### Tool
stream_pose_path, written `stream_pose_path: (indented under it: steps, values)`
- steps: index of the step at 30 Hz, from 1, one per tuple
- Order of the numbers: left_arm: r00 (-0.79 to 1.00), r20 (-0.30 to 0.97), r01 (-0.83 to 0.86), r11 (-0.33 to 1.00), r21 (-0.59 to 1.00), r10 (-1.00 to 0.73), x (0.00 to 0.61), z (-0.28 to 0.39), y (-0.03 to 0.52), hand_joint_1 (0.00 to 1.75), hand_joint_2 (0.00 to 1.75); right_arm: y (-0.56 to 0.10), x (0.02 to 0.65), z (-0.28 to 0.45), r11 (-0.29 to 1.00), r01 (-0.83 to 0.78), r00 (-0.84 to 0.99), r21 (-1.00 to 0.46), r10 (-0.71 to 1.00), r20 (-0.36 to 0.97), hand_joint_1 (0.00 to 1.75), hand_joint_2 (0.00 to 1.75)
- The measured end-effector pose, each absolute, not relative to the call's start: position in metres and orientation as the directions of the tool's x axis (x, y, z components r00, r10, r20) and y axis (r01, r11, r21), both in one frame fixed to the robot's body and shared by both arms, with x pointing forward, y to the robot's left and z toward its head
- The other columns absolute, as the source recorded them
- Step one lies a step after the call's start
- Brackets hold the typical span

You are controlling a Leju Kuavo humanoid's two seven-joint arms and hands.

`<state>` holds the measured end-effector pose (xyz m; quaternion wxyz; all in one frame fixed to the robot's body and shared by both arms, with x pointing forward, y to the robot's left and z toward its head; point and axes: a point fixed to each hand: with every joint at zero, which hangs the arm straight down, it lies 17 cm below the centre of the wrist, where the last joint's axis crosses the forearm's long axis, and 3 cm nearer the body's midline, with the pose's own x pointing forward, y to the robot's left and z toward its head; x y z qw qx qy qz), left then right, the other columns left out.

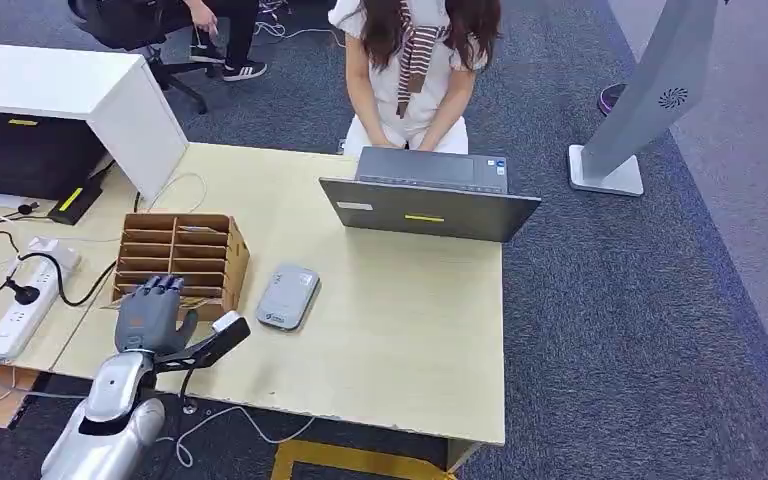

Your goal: Pass the card to the sensor for recognition and then transmit it.

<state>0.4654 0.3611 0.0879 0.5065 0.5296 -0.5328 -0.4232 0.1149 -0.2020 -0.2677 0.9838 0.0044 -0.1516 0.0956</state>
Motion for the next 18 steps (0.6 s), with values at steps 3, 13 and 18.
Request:
stream_pose_path:
  steps: [3,13,18]
  values:
    - [0.071,0.095,-0.139,0.084,0.987,-0.993,0.4654,0.0886,0.3605,1.75,1.75,-0.2020,0.1149,-0.2677,0.981,-0.191,0.936,-0.021,0.188,0.299,0.00,0.00]
    - [0.068,0.099,-0.157,0.087,0.984,-0.993,0.4662,0.0926,0.3603,1.75,1.75,-0.2018,0.1149,-0.2677,0.981,-0.192,0.935,-0.021,0.190,0.299,0.00,0.00]
    - [0.069,0.098,-0.159,0.087,0.983,-0.993,0.4660,0.0920,0.3608,1.75,1.75,-0.2012,0.1144,-0.2677,0.981,-0.193,0.936,-0.018,0.189,0.298,0.00,0.00]
